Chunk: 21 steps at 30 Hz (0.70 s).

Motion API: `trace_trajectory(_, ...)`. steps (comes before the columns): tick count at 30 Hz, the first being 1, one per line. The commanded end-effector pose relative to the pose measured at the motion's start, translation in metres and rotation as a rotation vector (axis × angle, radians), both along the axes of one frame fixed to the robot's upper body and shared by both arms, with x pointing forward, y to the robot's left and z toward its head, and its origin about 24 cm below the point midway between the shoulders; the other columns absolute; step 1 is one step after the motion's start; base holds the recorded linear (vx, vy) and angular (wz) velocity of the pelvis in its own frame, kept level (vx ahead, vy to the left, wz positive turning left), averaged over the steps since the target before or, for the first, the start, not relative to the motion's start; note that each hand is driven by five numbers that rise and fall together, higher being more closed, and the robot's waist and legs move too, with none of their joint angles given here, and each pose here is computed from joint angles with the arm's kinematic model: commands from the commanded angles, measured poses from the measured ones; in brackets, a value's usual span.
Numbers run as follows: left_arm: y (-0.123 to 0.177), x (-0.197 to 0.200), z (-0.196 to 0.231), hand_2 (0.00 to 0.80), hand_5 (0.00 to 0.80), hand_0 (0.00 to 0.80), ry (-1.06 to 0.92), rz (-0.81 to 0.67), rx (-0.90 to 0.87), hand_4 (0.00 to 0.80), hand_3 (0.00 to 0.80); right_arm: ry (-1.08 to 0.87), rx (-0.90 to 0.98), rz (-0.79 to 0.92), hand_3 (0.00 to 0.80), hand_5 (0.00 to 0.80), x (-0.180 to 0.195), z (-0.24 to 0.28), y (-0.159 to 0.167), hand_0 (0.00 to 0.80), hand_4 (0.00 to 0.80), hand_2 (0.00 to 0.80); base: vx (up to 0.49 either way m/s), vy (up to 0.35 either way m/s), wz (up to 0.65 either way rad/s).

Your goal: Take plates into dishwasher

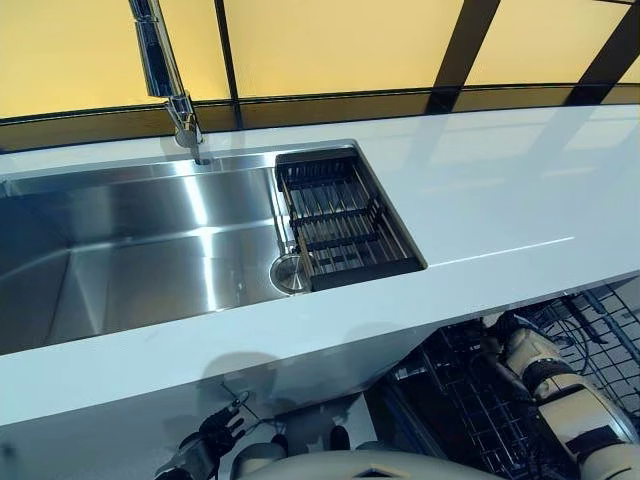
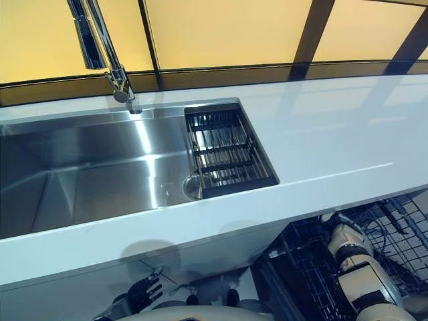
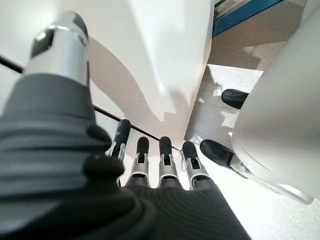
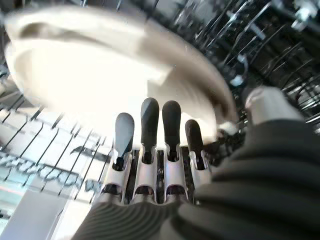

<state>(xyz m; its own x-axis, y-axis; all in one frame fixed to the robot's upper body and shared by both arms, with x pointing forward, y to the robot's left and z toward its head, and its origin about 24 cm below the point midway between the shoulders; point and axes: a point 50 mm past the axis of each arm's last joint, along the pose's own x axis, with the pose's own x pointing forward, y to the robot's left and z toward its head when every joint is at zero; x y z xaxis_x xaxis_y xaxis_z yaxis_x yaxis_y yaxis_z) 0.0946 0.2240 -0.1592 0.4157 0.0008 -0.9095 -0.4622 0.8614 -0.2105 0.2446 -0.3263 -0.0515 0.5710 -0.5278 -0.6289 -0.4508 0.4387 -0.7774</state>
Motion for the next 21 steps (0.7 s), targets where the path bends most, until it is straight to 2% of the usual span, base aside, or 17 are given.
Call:
trace_trajectory(1, 0.005, 0.062, 0.021, 0.000, 0.000, 0.000, -0.223, 0.015, 0.012, 0.000, 0.000, -0.043, -0.074, -0.036, 0.000, 0.000, 0.020, 0.026, -0.015, 0.000, 0.000, 0.000, 0.000, 0.000, 0.00)
trace_trajectory(13, 0.011, 0.062, 0.022, 0.000, 0.000, 0.000, -0.213, 0.044, 0.015, 0.000, 0.000, -0.223, 0.013, -0.093, 0.000, 0.000, 0.032, 0.052, -0.031, 0.000, 0.000, 0.000, 0.000, 0.000, 0.00)
trace_trajectory(21, 0.025, 0.052, 0.022, 0.000, 0.000, 0.000, -0.199, 0.164, 0.023, 0.000, 0.000, -0.394, 0.026, -0.122, 0.000, 0.000, 0.020, 0.085, -0.067, 0.000, 0.000, 0.000, -0.020, 0.033, -0.07)
